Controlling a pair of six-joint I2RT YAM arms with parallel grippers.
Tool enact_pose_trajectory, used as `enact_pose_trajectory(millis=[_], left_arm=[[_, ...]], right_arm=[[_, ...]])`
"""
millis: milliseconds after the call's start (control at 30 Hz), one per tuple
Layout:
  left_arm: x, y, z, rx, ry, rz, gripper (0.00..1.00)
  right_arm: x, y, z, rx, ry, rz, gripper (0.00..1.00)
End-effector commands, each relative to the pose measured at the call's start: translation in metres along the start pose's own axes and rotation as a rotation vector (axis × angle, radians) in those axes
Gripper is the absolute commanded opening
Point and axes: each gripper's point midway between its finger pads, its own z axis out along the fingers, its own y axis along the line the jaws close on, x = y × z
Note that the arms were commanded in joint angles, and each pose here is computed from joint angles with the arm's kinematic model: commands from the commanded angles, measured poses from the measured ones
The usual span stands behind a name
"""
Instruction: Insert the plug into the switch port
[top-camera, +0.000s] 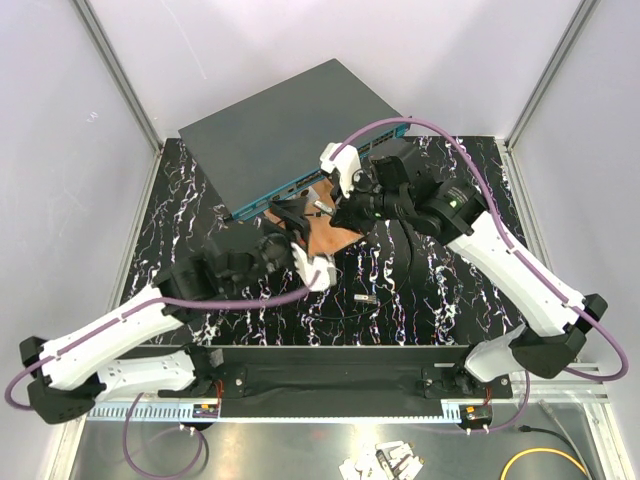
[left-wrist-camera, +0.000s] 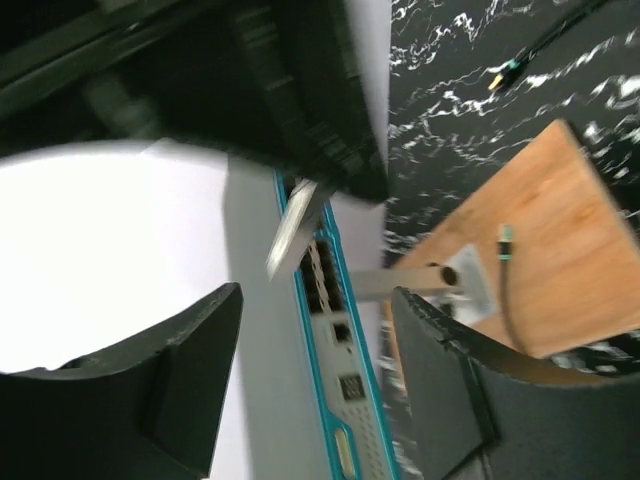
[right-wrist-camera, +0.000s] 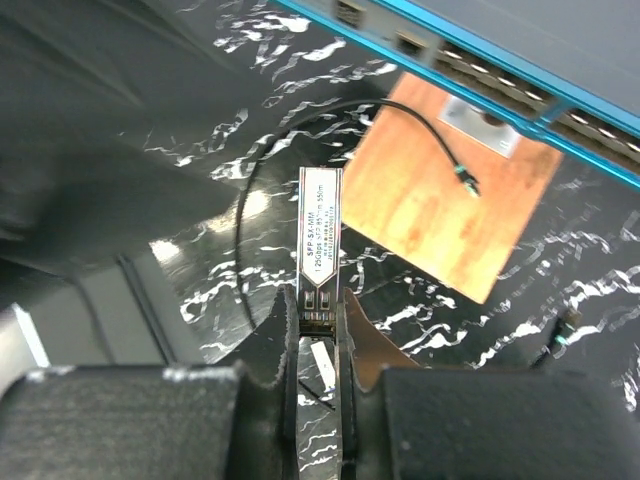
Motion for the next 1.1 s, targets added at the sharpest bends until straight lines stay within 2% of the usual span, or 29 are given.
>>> enact_pose_trajectory(millis=[0, 33, 100, 133, 167, 200, 233, 267, 300, 333, 400, 433, 467, 500, 567, 633, 733, 833, 933, 1067], left_arm=[[0.018, 0.042, -0.041, -0.135, 0.048, -0.393, 0.70], [0.019, 0.045, -0.047, -0.155, 0.034, -0.564, 0.73], [0.037, 0.063, -0.065, -0.228, 0.045, -0.752, 0.75], [0.039, 0.061, -0.071, -0.235, 0.038, -0.918, 0.75], [0.039, 0.063, -0.076, -0.244, 0.012, -0.995, 0.76], [0.056, 0.072, -0.091, -0.328, 0.042, -1.077, 0.80], [0.057, 0.073, -0.095, -0.356, 0.021, -1.228, 0.80], [0.061, 0.070, -0.100, -0.361, 0.024, -1.308, 0.81], [0.083, 0.071, -0.111, -0.446, 0.077, -1.396, 0.82], [0.087, 0.068, -0.119, -0.492, 0.072, -1.529, 0.84], [0.105, 0.062, -0.132, -0.572, 0.100, -1.653, 0.86], [0.106, 0.054, -0.135, -0.594, 0.084, -1.752, 0.87], [0.103, 0.050, -0.134, -0.577, 0.058, -1.801, 0.88], [0.114, 0.046, -0.140, -0.631, 0.073, -1.852, 0.89], [0.117, 0.030, -0.134, -0.613, 0.042, -2.004, 0.91], [0.125, 0.024, -0.134, -0.641, 0.024, -2.108, 0.93], [0.130, 0.014, -0.121, -0.589, -0.040, -2.181, 0.96], [0.134, 0.018, -0.111, -0.551, -0.144, -2.261, 0.99], [0.139, 0.018, -0.102, -0.511, -0.203, -2.291, 0.99], [0.150, 0.011, -0.095, -0.515, -0.195, -2.292, 0.99]], right_arm=[[-0.017, -0.020, -0.009, 0.137, -0.091, 0.032, 0.00], [-0.015, -0.021, -0.008, 0.144, -0.089, 0.042, 0.00], [-0.008, -0.027, -0.001, 0.178, -0.075, 0.079, 0.00], [-0.006, -0.030, 0.001, 0.194, -0.073, 0.098, 0.00], [-0.005, -0.030, 0.004, 0.197, -0.068, 0.130, 0.00], [-0.002, -0.030, 0.010, 0.200, -0.054, 0.147, 0.00], [-0.002, -0.034, 0.012, 0.217, -0.055, 0.177, 0.00], [-0.005, -0.035, 0.014, 0.231, -0.064, 0.228, 0.00], [0.002, -0.036, 0.023, 0.235, -0.029, 0.247, 0.00], [0.003, -0.042, 0.026, 0.266, -0.016, 0.248, 0.00], [0.003, -0.045, 0.034, 0.285, -0.003, 0.310, 0.00], [0.002, -0.044, 0.036, 0.282, 0.001, 0.317, 0.00], [-0.001, -0.044, 0.037, 0.280, -0.006, 0.329, 0.00], [0.000, -0.043, 0.039, 0.280, 0.000, 0.334, 0.00], [0.002, -0.041, 0.042, 0.284, 0.008, 0.359, 0.00], [0.006, -0.042, 0.045, 0.299, 0.020, 0.377, 0.00], [0.003, -0.043, 0.046, 0.322, 0.003, 0.402, 0.00], [0.004, -0.042, 0.050, 0.347, 0.006, 0.409, 0.00], [0.008, -0.034, 0.056, 0.349, 0.024, 0.429, 0.00], [0.009, -0.026, 0.058, 0.365, 0.030, 0.399, 0.00]])
